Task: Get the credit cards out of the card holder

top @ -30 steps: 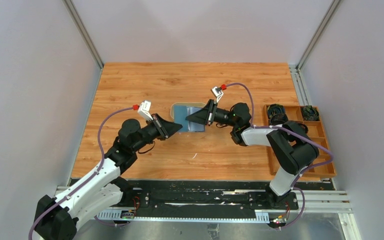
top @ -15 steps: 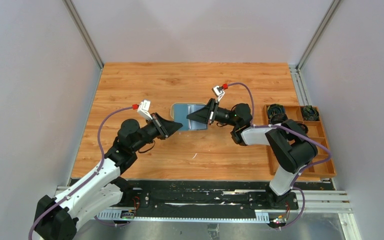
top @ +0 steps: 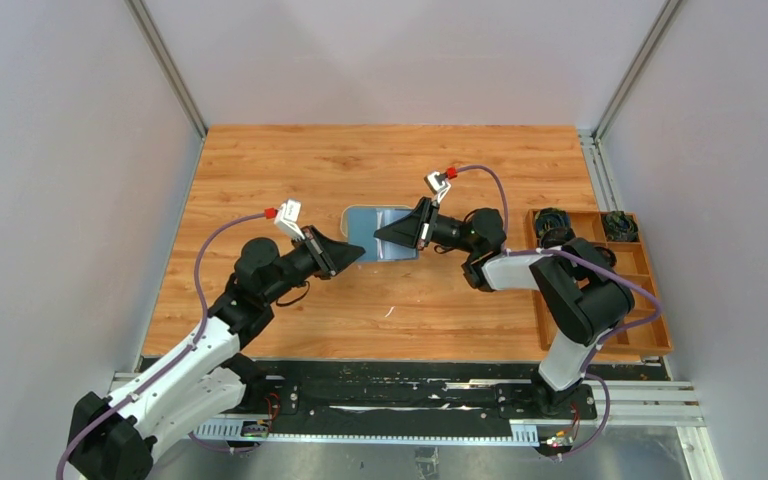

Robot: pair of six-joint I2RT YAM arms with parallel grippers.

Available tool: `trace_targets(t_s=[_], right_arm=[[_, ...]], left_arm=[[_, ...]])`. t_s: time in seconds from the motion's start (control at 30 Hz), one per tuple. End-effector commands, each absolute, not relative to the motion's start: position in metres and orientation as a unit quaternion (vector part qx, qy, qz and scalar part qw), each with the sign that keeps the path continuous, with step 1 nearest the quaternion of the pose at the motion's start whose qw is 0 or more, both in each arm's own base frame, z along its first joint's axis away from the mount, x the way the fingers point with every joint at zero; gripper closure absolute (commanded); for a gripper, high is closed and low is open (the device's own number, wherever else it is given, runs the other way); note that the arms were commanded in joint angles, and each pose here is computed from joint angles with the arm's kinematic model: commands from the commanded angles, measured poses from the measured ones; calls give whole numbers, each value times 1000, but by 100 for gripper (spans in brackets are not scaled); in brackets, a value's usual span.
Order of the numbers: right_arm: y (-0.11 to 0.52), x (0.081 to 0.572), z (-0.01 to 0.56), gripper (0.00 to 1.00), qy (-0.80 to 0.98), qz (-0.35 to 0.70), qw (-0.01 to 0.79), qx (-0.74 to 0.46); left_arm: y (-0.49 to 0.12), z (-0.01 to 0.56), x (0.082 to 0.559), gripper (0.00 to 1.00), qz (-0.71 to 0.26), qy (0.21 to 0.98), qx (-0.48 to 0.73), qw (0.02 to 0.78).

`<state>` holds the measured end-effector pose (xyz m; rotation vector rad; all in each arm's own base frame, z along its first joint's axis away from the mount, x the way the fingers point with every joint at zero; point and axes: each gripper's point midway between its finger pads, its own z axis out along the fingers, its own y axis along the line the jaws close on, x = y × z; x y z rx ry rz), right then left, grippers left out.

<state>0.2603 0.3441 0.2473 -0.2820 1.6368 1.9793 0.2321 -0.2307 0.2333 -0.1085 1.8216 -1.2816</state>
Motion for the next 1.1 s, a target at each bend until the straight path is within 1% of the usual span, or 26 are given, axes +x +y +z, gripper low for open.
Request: trace_targets(t_s=[0.0, 0.07, 0.17, 0.23, 0.3, 0.4, 0.57, 0.77, 0.93, 1.07], right_arm=[[336, 256, 255, 100, 589, 743, 291, -127], [333, 256, 253, 100, 592, 742, 290, -126], [331, 256, 250, 100, 594, 740, 289, -126], [332, 255, 249, 100, 596, 739, 286, -128], [332, 255, 248, 100, 598, 738, 284, -128], [332, 255, 247, 100, 599, 738, 284, -130], [333, 255, 246, 100, 600, 738, 279, -132], [334, 255, 244, 100, 601, 738, 276, -133], [334, 255, 245, 100, 601, 739, 275, -135], [335, 255, 245, 100, 600, 739, 273, -137]], left_arm=[[-228, 239, 234, 100, -496, 742, -40, 448], [-226, 237, 236, 91, -484, 750, -39, 448], [-224, 239, 238, 71, -476, 754, -41, 450], [-223, 241, 239, 63, -474, 753, -44, 454], [-221, 242, 240, 61, -470, 752, -49, 459], [-218, 243, 241, 61, -468, 751, -55, 463], [-212, 241, 243, 69, -462, 749, -71, 469], [-206, 244, 244, 72, -465, 742, -81, 476], [-212, 244, 244, 87, -477, 740, -74, 469], [-217, 244, 245, 89, -486, 739, -70, 461]])
